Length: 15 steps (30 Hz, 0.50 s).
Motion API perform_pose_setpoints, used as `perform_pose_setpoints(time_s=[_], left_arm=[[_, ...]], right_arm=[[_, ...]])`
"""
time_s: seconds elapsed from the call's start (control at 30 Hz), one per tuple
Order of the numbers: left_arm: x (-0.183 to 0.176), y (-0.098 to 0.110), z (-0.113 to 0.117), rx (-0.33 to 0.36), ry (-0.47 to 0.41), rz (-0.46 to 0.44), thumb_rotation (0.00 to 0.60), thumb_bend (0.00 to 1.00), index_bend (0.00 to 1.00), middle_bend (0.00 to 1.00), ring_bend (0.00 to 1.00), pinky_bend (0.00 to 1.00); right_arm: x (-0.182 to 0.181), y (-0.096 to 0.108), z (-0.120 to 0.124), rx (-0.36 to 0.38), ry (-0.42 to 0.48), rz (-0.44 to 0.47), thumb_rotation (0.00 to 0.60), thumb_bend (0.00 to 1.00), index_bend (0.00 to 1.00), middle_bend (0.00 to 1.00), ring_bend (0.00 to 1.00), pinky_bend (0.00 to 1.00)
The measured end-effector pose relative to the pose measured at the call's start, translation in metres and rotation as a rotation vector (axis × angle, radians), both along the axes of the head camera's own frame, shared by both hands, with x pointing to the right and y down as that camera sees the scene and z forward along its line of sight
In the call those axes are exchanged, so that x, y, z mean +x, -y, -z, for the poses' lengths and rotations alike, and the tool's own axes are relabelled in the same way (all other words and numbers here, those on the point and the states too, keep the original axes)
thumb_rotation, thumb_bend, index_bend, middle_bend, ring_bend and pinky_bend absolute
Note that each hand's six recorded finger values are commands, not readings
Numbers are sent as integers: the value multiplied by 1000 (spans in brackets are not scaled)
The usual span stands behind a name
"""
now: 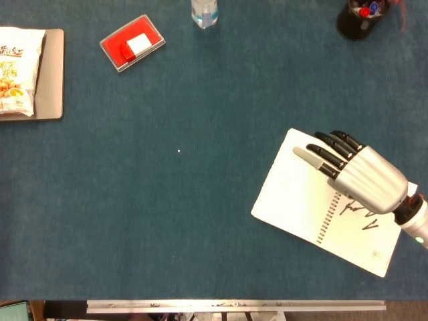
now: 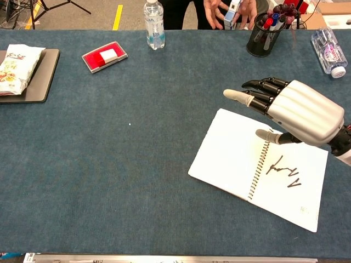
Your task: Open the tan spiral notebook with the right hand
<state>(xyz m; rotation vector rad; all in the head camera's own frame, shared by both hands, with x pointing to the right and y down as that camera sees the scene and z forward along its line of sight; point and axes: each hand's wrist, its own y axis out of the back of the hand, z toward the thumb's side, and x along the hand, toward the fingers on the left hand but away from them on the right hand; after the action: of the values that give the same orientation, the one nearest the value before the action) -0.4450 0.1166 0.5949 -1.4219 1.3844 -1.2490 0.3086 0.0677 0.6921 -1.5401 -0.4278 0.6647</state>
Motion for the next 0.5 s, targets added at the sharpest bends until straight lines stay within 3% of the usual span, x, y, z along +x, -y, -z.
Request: perform_pose_setpoints(time_s=[0.17, 0.5], left_arm=[[0, 0, 0, 1, 0, 0, 600, 189, 440, 369, 210, 419], [1, 0, 0, 6, 1, -6, 600, 190, 440, 369, 210, 419]], right_arm=[[1, 0, 7, 5, 35, -12, 600, 232, 0, 277, 172, 266], [19, -1, 31, 9, 48, -110, 600, 232, 119, 276, 172, 274]])
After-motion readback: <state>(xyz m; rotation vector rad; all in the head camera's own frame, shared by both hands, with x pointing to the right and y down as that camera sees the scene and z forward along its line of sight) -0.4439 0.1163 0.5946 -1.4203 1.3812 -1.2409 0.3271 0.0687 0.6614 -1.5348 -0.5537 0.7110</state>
